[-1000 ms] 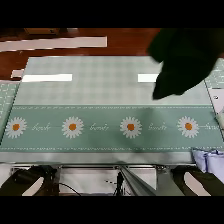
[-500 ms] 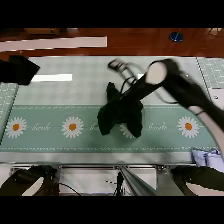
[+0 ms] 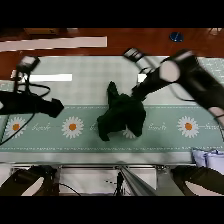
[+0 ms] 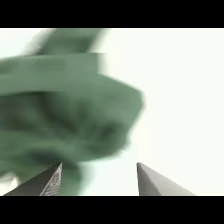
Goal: Fold the shirts.
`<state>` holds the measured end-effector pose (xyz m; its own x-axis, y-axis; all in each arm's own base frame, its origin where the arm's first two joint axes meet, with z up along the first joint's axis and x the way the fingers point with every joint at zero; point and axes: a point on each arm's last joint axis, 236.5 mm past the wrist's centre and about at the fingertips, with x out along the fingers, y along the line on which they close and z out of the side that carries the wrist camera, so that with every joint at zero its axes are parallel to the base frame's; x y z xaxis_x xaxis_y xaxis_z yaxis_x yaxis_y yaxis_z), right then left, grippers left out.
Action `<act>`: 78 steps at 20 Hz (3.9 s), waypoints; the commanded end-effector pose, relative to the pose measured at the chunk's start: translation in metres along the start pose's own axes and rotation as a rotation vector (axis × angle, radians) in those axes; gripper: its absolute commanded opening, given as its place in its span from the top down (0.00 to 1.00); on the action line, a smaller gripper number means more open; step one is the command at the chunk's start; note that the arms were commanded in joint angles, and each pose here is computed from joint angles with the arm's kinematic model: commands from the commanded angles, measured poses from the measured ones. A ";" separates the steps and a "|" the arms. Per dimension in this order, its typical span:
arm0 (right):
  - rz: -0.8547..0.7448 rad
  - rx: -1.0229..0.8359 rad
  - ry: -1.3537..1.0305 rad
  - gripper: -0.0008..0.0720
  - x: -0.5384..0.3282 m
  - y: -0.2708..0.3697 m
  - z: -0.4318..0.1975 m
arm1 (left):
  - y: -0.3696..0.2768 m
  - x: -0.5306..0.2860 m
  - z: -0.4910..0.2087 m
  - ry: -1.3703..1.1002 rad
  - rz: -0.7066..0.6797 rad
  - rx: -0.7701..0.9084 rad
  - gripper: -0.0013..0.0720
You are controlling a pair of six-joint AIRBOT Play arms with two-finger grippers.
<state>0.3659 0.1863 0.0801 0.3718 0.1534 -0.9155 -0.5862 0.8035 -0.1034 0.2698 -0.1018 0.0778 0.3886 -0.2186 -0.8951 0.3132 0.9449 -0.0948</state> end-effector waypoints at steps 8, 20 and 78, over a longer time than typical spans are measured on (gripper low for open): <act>-0.055 0.602 -0.040 0.24 -0.041 -0.170 -0.106 | -0.104 0.089 -0.071 0.218 -0.510 -0.134 0.00; 0.232 0.774 0.045 0.24 0.041 -0.104 -0.162 | -0.163 0.126 -0.071 0.267 -0.762 -0.131 0.00; 0.393 0.467 -0.283 0.95 0.008 0.006 -0.057 | -0.164 0.003 0.053 -0.137 -0.877 -0.056 0.93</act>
<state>0.3105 0.1931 -0.0053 0.2248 0.6126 -0.7577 -0.3838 0.7705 0.5090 0.2411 -0.2897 0.0453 -0.0051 -0.8681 -0.4964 0.4116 0.4506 -0.7922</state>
